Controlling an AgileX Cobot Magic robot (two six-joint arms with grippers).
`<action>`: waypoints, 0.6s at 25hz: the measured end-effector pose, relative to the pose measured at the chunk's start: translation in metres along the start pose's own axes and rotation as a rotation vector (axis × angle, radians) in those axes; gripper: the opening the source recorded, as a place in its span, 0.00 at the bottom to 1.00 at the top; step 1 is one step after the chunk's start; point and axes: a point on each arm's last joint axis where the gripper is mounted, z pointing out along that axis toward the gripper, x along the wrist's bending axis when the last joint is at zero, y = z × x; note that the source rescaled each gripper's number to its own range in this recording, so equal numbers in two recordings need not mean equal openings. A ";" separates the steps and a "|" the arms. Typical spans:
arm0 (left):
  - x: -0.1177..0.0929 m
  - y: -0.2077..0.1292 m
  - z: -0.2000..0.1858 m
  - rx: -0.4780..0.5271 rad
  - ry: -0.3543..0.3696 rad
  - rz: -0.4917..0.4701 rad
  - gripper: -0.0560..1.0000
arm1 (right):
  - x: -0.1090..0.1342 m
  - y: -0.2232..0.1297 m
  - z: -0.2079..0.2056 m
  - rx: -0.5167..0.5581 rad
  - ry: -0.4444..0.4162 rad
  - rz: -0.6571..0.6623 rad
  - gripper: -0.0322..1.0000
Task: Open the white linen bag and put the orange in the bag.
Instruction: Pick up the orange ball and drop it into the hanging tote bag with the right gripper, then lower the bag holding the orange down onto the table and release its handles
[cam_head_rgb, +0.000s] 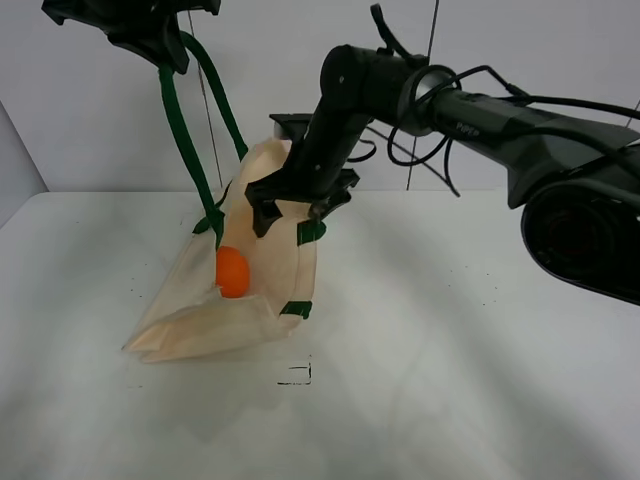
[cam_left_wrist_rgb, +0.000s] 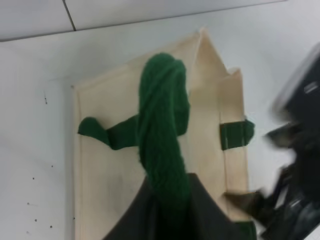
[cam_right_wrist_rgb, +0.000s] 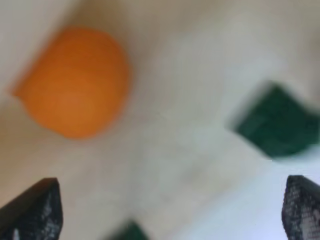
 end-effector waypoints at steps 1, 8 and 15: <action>0.000 0.000 0.000 0.000 0.000 0.000 0.05 | -0.008 0.000 -0.005 0.003 -0.041 0.008 1.00; 0.000 0.000 0.000 0.000 -0.001 0.000 0.05 | -0.087 0.000 -0.020 -0.001 -0.162 0.140 1.00; 0.000 0.000 0.000 0.000 0.000 0.000 0.05 | -0.194 -0.018 -0.048 -0.023 -0.270 0.329 1.00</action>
